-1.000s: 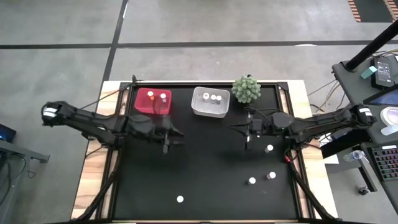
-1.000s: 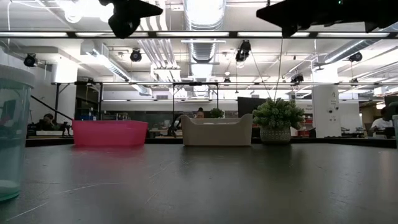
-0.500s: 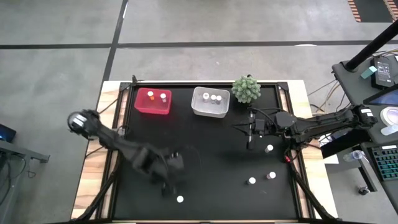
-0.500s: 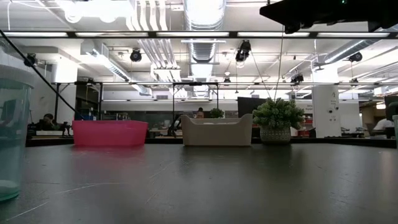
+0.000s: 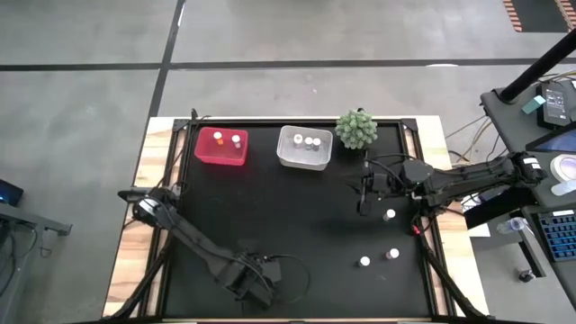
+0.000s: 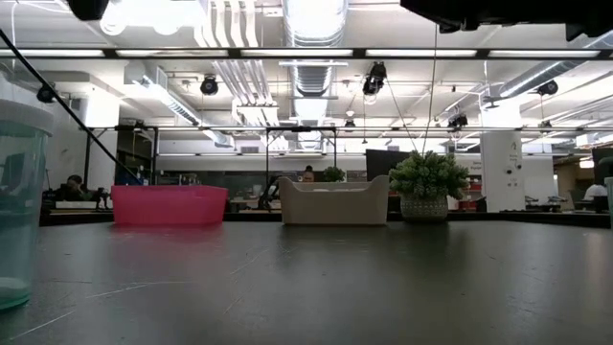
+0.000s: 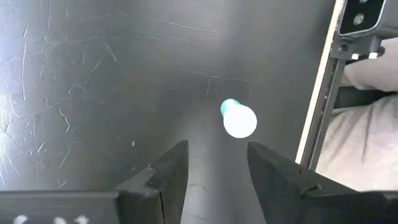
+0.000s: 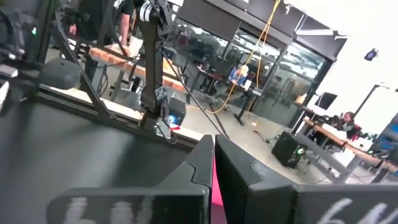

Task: Pick and place medicine bottles into bin by pill shape (circle, oval)
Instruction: Put the blue tablet bottle into the pink bin

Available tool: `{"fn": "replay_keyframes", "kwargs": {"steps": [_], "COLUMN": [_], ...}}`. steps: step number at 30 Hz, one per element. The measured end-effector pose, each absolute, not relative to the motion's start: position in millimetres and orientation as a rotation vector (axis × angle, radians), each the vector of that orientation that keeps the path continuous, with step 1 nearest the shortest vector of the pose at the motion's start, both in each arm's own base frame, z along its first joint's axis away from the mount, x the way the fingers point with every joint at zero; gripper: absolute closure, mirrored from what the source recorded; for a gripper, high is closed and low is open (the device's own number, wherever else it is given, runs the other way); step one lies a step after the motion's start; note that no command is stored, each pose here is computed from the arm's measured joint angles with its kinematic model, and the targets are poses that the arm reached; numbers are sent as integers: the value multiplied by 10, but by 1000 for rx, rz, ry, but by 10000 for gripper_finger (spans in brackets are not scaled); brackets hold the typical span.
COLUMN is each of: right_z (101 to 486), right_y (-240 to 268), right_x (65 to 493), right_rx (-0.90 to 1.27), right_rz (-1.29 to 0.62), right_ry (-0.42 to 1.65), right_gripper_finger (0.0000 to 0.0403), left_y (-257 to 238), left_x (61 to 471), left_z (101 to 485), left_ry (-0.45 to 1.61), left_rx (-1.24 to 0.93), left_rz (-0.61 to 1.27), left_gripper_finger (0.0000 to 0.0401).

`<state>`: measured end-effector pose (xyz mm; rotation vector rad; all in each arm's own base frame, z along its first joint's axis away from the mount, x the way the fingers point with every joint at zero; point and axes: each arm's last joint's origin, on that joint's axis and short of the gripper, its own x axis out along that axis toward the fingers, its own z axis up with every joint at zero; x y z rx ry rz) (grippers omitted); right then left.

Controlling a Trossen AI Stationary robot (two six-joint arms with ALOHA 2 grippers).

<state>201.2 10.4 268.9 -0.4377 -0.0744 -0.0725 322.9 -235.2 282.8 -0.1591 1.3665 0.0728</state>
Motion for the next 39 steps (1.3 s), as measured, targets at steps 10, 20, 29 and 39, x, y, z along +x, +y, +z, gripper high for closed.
{"fn": "replay_keyframes", "kwargs": {"steps": [10, 20, 29, 39], "right_z": [2738, 2736, 2733, 2733], "right_y": [63, 28, 28, 29], "right_x": [2008, 2010, 2011, 2011], "right_rx": [-489, -474, -460, -472], "right_rz": [-107, -123, -121, -121], "right_ry": [-116, -112, -109, -109], "right_gripper_finger": [394, 394, 394, 394], "left_y": [-2537, -2638, -2630, -2625], "left_x": [3258, 3207, 3212, 3203], "left_z": [2610, 2270, 2223, 2087], "left_ry": [1291, 1252, 1227, 1219], "left_rx": [-207, -192, -187, -219], "left_rz": [59, 36, 52, 59], "left_gripper_finger": [188, 134, 134, 138]}}
